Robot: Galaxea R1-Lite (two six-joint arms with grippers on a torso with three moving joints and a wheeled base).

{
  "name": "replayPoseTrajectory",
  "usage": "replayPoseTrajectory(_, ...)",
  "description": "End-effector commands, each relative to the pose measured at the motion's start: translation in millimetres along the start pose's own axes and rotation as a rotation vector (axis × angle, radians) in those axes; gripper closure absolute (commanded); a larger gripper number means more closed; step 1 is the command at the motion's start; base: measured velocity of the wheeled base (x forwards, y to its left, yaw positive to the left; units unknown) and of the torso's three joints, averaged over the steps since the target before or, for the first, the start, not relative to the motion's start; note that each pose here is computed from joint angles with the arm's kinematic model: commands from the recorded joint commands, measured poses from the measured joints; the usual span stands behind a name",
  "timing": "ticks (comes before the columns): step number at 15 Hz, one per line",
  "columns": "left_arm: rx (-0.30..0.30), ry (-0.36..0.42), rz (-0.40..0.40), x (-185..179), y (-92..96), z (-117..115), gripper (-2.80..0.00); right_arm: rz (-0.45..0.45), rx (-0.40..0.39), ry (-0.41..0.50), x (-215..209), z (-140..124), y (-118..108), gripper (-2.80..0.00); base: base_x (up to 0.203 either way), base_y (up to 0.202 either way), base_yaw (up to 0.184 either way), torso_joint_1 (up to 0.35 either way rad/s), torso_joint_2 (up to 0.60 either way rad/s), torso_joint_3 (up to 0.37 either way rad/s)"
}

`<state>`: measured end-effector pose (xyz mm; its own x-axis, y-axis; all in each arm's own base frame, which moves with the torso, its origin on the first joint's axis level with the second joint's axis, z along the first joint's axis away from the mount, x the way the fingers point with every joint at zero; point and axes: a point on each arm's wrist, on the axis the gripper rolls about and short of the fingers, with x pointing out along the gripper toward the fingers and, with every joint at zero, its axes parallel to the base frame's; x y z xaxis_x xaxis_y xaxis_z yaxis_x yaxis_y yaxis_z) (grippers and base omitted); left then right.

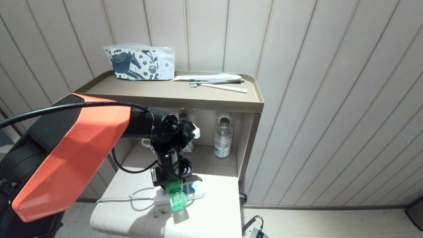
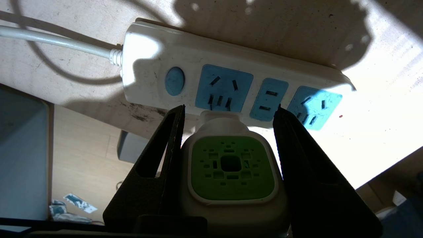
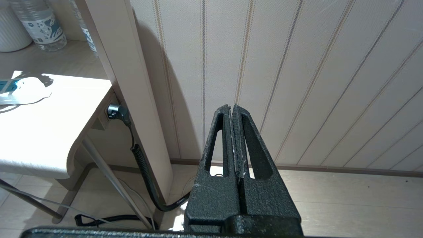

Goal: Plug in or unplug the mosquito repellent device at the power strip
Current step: Insert the plug into the socket

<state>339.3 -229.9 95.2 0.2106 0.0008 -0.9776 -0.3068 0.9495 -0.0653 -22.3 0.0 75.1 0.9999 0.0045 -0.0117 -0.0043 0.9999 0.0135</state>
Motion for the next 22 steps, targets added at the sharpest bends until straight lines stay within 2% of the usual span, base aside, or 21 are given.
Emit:
replayPoseTrajectory(1,-0.003,0.0,0.001,-2,0.0,0,0.0,0.001,0.0,-0.001,0,0,0,0.0,0.0,0.0,0.0,0.0,0.0,0.0)
replayPoseTrajectory(9,0.009,-0.002,0.0,-4,2.6,-1,0.0,0.001,0.0,0.0,0,0,0,0.0,0.0,0.0,0.0,0.0,0.0,0.0)
replayPoseTrajectory(22,0.019,-0.009,-0.018,0,-6.4,-1,0.0,0.002,0.0,-0.001,0,0,0,0.0,0.0,0.0,0.0,0.0,0.0,0.0)
